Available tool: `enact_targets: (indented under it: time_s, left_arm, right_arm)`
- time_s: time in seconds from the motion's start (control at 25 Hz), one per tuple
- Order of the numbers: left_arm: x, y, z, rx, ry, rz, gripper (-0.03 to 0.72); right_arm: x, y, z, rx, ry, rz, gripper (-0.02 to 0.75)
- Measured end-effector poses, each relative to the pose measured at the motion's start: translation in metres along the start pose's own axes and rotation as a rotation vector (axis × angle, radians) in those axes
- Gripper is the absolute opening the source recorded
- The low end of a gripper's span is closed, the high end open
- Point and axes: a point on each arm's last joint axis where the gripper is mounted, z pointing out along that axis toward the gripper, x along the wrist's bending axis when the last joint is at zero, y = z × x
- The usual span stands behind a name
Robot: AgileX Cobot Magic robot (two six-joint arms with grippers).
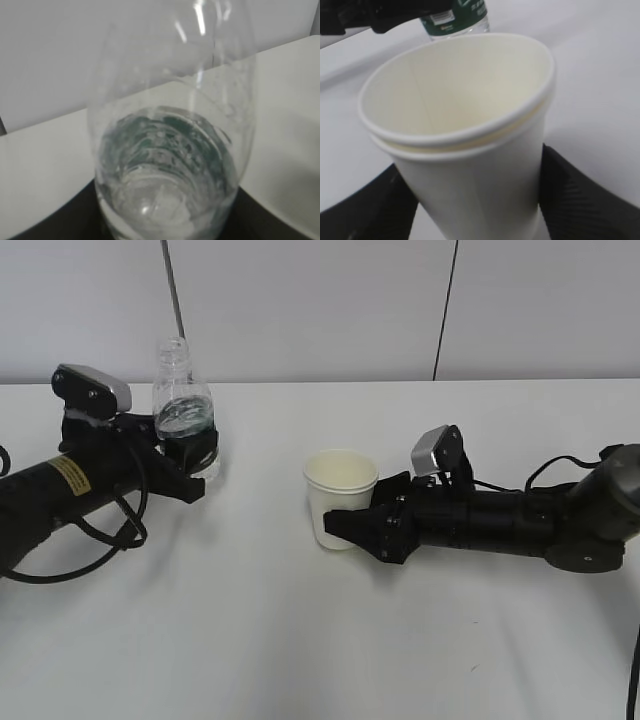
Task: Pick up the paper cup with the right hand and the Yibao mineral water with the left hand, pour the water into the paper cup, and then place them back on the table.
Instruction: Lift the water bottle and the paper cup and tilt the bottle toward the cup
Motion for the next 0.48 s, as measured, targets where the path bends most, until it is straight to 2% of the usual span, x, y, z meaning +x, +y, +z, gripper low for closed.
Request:
enact_targets:
  time_s: [0.2, 0.48]
  left_arm:
    - [-0.001, 0.025, -0.008, 0.057, -0.015, 0.081, 0.347]
    - [-0.002, 0.049, -0.022, 0.177, -0.011, 0.199, 0.346]
  right_arm:
    - [0.016, 0.008, 0.012, 0.003, 0.052, -0.030, 0.540]
    - [0.018, 0.019, 0.017, 0.002, 0.086, -0.004, 0.540]
